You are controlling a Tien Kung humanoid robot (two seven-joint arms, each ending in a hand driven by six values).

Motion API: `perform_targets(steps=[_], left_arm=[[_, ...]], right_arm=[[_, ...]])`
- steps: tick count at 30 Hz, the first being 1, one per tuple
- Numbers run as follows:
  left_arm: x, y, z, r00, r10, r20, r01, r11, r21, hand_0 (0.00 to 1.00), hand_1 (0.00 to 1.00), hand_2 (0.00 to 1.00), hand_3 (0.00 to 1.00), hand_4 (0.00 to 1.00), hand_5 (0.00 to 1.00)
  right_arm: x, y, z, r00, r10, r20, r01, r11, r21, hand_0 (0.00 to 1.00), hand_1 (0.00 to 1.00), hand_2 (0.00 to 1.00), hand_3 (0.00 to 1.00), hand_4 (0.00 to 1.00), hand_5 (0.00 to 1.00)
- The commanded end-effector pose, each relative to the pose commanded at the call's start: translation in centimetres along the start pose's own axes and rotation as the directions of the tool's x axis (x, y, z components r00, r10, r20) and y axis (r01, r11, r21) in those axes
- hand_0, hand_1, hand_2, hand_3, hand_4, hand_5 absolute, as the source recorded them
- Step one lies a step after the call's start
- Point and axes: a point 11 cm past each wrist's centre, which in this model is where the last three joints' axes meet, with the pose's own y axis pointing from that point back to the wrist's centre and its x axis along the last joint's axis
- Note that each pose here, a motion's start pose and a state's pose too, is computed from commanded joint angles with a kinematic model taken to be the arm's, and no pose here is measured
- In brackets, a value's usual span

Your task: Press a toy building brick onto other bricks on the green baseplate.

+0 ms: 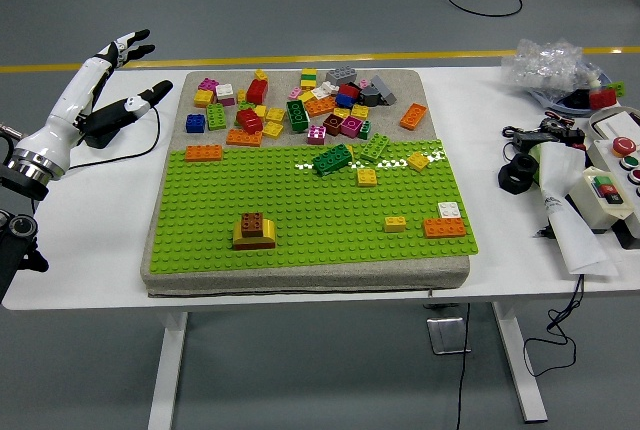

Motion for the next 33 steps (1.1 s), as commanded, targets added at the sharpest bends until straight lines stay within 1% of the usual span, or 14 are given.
perform_targets(steps=[8, 15, 21, 33], left_arm=[[-0.09, 0.1, -0.08, 1.0, 0.0, -0.007, 0.0, 1.0, 0.001, 0.998, 0.909, 0.87, 0.945, 0.857, 0.704], [-0.14, -0.02, 0.05, 1.0, 0.0, -0.014, 0.0, 1.0, -0.003, 0.998, 0.91, 0.869, 0.943, 0.85, 0.706], [0.2, -0.3, 0.22, 1.0, 0.006, -0.015, -0.006, 1.0, -0.006, 0.998, 0.91, 0.87, 0.942, 0.841, 0.704], [0.53, -0.47, 0.21, 1.0, 0.016, -0.022, -0.016, 1.0, -0.002, 0.998, 0.909, 0.868, 0.939, 0.827, 0.714]], right_arm=[[0.02, 0.01, -0.1, 1.0, 0.003, -0.008, -0.003, 1.0, 0.0, 0.801, 0.73, 0.751, 0.737, 0.998, 0.663], [0.23, 0.0, -0.24, 1.0, 0.007, -0.012, -0.007, 1.0, 0.002, 0.801, 0.729, 0.752, 0.737, 0.998, 0.663], [0.08, 0.03, -0.34, 1.0, 0.005, 0.001, -0.005, 1.0, 0.002, 0.802, 0.727, 0.752, 0.737, 0.998, 0.663], [-0.3, 0.09, -0.51, 1.0, 0.002, 0.013, -0.002, 1.0, 0.008, 0.801, 0.729, 0.752, 0.737, 0.998, 0.664]])
